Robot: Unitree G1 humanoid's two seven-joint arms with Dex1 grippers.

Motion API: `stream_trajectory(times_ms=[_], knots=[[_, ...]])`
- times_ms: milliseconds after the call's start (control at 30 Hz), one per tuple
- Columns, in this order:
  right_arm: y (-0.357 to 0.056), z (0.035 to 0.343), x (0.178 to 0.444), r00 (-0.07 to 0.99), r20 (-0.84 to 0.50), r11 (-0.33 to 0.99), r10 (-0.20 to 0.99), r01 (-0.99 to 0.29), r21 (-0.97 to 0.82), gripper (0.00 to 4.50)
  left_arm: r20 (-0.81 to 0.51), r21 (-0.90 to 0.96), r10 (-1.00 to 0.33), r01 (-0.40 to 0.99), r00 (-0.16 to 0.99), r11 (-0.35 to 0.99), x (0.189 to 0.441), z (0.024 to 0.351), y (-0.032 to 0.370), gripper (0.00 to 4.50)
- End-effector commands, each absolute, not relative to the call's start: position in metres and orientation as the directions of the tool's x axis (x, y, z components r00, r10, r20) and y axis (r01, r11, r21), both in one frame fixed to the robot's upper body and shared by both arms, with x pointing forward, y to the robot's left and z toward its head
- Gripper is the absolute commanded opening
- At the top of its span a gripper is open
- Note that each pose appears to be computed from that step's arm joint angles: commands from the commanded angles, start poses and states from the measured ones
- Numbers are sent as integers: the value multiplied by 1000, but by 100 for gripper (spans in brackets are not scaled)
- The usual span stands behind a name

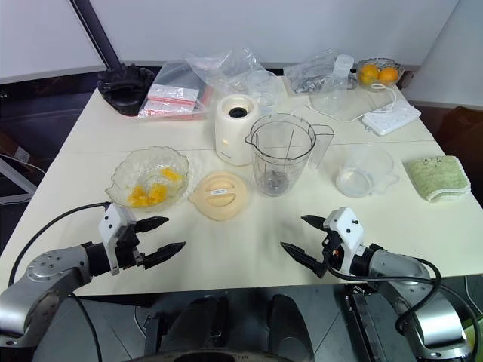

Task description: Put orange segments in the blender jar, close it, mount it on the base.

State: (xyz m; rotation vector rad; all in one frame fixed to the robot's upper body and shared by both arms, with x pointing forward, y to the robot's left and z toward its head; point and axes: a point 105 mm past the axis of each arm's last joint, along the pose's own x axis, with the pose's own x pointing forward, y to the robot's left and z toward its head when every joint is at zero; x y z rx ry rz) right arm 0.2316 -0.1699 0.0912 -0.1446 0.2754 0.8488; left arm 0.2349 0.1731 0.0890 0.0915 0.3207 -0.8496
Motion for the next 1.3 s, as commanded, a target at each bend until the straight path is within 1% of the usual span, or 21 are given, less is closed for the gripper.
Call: stream_trajectory(times_ms=[33,500,1000,1100,1233,1300], knots=[[-165,105,232,620,-266,630,738,-775,-59,450,-284,-13,-727,756,625,654,236,101,172,445],[-163,103,233,625,-269,632,733,-772,-68,450,-281,2,-728,759,625,651,238,103,172,445],[-158,107,236,617,-262,621,742,-780,-80,450,-269,30,-717,749,644,662,245,113,175,445],[-155,110,237,611,-255,612,749,-786,-86,450,-259,60,-691,725,675,686,256,122,185,445],[-142,126,237,577,-219,575,787,-815,-80,450,-280,175,-637,691,718,701,281,142,209,445],[-133,136,236,538,-205,535,817,-841,-78,450,-371,234,-574,672,730,702,297,147,229,445]])
